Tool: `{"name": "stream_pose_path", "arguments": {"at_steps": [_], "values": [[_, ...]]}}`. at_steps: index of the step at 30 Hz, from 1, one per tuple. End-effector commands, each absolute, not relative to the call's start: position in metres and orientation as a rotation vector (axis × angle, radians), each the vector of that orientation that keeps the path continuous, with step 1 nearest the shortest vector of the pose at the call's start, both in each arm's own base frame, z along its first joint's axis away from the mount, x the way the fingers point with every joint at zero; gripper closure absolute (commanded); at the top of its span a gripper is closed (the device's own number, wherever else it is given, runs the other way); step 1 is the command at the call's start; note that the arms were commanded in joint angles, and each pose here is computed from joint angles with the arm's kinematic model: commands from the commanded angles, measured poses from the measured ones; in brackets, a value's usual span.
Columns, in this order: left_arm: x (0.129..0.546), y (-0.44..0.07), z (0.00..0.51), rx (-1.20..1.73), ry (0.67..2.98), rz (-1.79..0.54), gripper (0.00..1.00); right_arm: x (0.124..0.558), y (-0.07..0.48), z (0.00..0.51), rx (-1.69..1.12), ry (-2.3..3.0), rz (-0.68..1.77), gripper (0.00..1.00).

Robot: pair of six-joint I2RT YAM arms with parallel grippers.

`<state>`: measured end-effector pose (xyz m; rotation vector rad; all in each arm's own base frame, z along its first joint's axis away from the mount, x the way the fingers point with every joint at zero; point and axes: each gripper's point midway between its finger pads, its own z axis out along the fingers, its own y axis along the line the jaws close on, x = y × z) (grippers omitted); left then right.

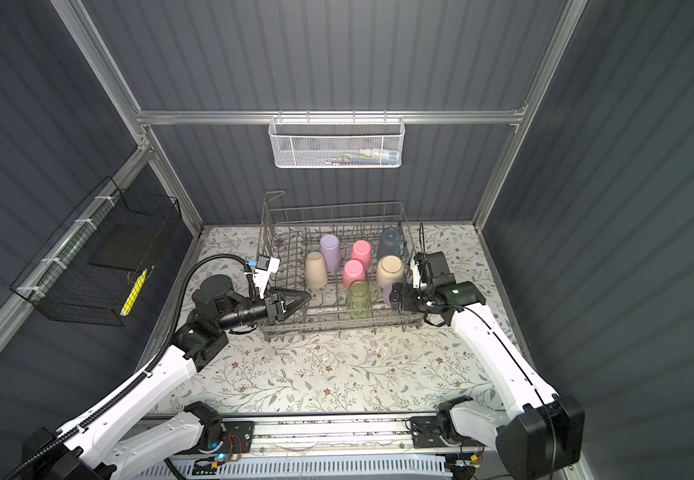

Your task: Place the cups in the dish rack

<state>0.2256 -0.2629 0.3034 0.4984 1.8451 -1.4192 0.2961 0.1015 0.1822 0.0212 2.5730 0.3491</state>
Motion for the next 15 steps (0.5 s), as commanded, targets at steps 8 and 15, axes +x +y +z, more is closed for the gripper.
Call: {"name": "stream_pose_path", "arguments": {"at_steps": [8,15], "values": [[0.224,-0.261,0.302,0.505,1.844,-1.422,0.70,0.310,0.102,0.173,0.022,2.582,0.347,0.05],[0.234,-0.253,0.304,0.466,1.885,-1.305,0.69,0.308,0.088,0.201,0.057,2.498,0.318,0.05]]}}
